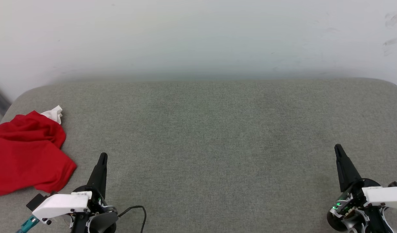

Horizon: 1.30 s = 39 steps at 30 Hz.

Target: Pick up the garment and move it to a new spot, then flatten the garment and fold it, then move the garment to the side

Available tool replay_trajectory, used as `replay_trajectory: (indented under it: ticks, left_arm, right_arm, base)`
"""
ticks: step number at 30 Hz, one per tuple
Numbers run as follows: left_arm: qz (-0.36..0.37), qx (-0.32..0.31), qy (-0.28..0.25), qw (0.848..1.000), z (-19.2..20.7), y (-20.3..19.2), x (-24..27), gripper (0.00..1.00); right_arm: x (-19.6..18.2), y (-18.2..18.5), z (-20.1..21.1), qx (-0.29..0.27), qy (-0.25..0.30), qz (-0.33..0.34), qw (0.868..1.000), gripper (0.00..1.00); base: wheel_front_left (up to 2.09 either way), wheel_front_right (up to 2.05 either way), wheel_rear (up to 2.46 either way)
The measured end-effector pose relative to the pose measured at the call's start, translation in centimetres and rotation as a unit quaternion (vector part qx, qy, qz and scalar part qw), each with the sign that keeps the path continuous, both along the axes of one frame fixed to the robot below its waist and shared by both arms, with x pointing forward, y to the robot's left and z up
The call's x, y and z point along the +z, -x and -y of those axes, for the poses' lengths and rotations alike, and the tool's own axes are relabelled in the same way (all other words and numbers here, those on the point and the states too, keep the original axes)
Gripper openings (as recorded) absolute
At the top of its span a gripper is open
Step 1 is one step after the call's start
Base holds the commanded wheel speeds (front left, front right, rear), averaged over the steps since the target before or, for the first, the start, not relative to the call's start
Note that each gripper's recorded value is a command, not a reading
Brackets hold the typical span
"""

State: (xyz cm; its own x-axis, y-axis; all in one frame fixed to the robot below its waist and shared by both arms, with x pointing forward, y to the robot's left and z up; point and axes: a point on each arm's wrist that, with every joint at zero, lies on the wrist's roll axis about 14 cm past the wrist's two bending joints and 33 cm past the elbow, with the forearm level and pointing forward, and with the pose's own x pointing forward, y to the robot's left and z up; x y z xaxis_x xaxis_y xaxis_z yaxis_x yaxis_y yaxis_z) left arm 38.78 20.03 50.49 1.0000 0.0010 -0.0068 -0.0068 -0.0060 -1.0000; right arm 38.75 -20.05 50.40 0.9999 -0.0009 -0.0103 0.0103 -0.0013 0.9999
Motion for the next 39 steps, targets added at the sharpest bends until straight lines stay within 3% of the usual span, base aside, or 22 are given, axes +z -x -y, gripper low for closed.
replay_trajectory:
  ticks: [39]
  left_arm:
    - [0.0, 0.0, 0.0, 1.0, 0.01, 0.0, 0.0, 0.0]
  right_arm:
    - [0.0, 0.0, 0.0, 0.0, 0.0, 0.0, 1.0, 0.0]
  base:
    - [0.0, 0.0, 0.0]
